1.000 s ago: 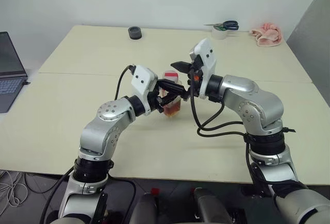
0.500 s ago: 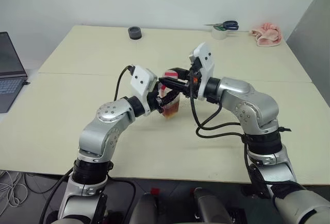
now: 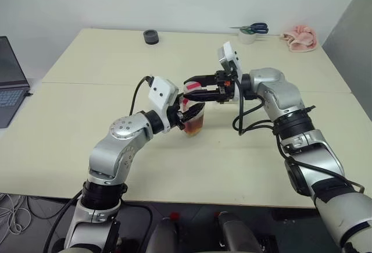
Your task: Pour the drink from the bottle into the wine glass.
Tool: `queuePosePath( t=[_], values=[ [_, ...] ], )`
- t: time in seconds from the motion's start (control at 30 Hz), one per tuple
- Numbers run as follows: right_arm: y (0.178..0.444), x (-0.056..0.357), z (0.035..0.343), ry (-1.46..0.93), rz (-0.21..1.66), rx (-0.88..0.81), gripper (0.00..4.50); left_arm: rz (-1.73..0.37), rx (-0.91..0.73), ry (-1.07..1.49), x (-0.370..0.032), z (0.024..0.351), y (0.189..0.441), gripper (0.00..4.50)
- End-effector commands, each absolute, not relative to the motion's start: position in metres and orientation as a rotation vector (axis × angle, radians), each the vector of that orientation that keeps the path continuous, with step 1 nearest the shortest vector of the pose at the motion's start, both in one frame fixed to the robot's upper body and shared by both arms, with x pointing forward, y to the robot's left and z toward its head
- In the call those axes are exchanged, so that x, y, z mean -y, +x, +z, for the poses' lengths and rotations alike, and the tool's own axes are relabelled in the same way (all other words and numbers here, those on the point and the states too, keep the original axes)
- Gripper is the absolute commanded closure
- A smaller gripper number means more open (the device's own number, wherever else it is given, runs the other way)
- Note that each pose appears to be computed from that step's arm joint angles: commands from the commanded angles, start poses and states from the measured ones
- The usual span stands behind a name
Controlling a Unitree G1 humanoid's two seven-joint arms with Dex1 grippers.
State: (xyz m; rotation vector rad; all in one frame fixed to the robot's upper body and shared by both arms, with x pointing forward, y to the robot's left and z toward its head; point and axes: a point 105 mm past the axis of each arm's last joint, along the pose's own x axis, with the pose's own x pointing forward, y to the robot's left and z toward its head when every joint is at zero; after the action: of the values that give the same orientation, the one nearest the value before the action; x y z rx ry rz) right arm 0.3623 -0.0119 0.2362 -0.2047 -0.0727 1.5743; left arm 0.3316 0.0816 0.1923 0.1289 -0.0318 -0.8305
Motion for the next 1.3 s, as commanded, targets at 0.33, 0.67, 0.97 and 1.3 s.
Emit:
queuePosePath(
  t=[0.33,0.67,0.97,1.3],
  values=[
    [0.363,0.023,0.27,-0.209,1.495,0.168,0.0,-0.863,0.107,0.15,-0.076,0.211,0.321,2.39],
    [0.335,0.033,0.267,-0.239,1.298,0.124,0.0,-0.832,0.104,0.16,-0.077,0.209,0.328,2.39],
    [0.323,0.022,0.262,-0.133,1.125,0.081,0.0,-0.836,0.111,0.155,-0.074,0.21,0.331,2.39],
    [0.323,0.014,0.257,-0.055,1.007,0.039,0.39,-0.83,0.113,0.155,-0.075,0.209,0.332,2.39]
  ],
)
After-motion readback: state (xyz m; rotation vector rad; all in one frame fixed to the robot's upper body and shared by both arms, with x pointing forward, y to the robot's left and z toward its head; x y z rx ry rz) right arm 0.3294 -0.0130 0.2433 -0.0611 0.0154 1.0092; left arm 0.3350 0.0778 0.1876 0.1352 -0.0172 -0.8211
